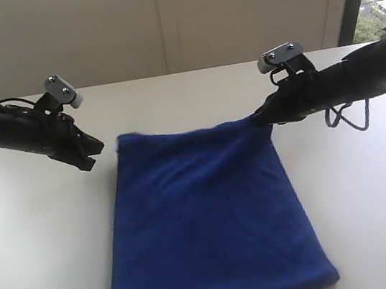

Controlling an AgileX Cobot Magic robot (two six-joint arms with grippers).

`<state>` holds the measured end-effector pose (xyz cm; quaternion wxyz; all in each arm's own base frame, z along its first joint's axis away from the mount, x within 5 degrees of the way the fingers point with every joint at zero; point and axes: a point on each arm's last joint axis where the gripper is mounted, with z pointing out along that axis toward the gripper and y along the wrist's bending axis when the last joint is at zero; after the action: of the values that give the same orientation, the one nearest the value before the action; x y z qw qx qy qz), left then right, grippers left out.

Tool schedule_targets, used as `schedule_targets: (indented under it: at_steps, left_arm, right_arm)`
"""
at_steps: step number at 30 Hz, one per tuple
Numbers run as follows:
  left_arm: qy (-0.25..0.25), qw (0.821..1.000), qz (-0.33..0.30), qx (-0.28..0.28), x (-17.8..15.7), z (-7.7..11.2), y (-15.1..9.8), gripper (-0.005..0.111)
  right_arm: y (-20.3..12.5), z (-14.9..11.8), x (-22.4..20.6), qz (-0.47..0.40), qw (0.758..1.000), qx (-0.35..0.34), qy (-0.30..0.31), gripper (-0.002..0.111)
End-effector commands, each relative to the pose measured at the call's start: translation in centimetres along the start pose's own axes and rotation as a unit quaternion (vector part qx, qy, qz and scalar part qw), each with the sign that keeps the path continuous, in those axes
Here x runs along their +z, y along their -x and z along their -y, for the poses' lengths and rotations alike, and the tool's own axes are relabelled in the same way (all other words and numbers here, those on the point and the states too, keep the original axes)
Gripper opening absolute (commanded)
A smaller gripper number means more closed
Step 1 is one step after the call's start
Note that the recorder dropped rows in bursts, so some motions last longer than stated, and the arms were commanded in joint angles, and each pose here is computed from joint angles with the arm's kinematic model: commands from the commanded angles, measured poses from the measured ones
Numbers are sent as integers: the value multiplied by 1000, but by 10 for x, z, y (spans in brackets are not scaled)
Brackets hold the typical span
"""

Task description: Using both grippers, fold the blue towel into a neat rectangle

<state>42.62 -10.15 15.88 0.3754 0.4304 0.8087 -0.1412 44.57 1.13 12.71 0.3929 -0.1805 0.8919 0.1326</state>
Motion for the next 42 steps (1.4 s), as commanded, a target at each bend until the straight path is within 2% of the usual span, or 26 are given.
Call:
schedule_targets:
  at_steps: [1,4,9,11,15,16,18,21,23,25,26,27,29,30,32,34,39,42]
  left_arm:
    - [24,999,38,5,-3,-6,4,31]
    - [32,997,63,13,-4,-8,9,35]
    - [24,997,77,3,-4,-6,12,35]
    - [15,997,82,4,-4,-5,12,35]
    - [-3,996,91,4,-4,-1,14,35]
    - [-9,995,95,4,-4,0,15,35]
    - [-26,994,106,1,-5,3,17,35]
    - [-61,987,144,-27,-6,9,25,35]
    - [-71,981,172,-62,-4,16,35,31]
    - [-85,979,178,-47,1,29,49,9]
    - [-87,981,166,-37,8,38,59,0]
    - [-84,984,154,-42,13,40,61,0]
    - [-101,986,126,-41,26,46,64,0]
    - [-139,983,111,-48,33,50,64,0]
    - [-179,978,94,-59,45,52,60,0]
    - [-183,977,85,-69,56,50,53,0]
    - [-163,981,69,-75,69,46,42,0]
    - [-149,985,56,-68,73,44,37,0]
  right_arm:
    - [1,8,-4,5,1000,0,-17,9]
    - [1,8,-4,5,1000,0,-13,9]
    - [1,10,-3,4,1000,0,-22,9]
    - [0,10,-2,2,1000,1,-25,12]
    - [-3,15,-1,-3,999,11,-48,32]
    - [-3,16,-1,-4,998,19,-56,42]
    - [-2,18,-2,-3,998,18,-67,55]
    - [11,22,-11,13,996,16,-91,61]
    - [26,21,-24,35,994,19,-101,61]
    - [41,14,-39,59,994,40,-86,61]
    - [50,2,-49,72,995,57,-37,59]
    - [54,-4,-53,73,995,62,-6,57]
    - [55,-17,-61,51,995,78,48,45]
    - [49,-22,-63,10,994,82,73,29]
    - [29,-27,-67,-107,987,74,89,0]
    - [13,-35,-70,-182,974,81,110,0]
    - [-5,-63,-59,-221,963,71,137,0]
    - [-15,-79,-51,-237,961,46,133,0]
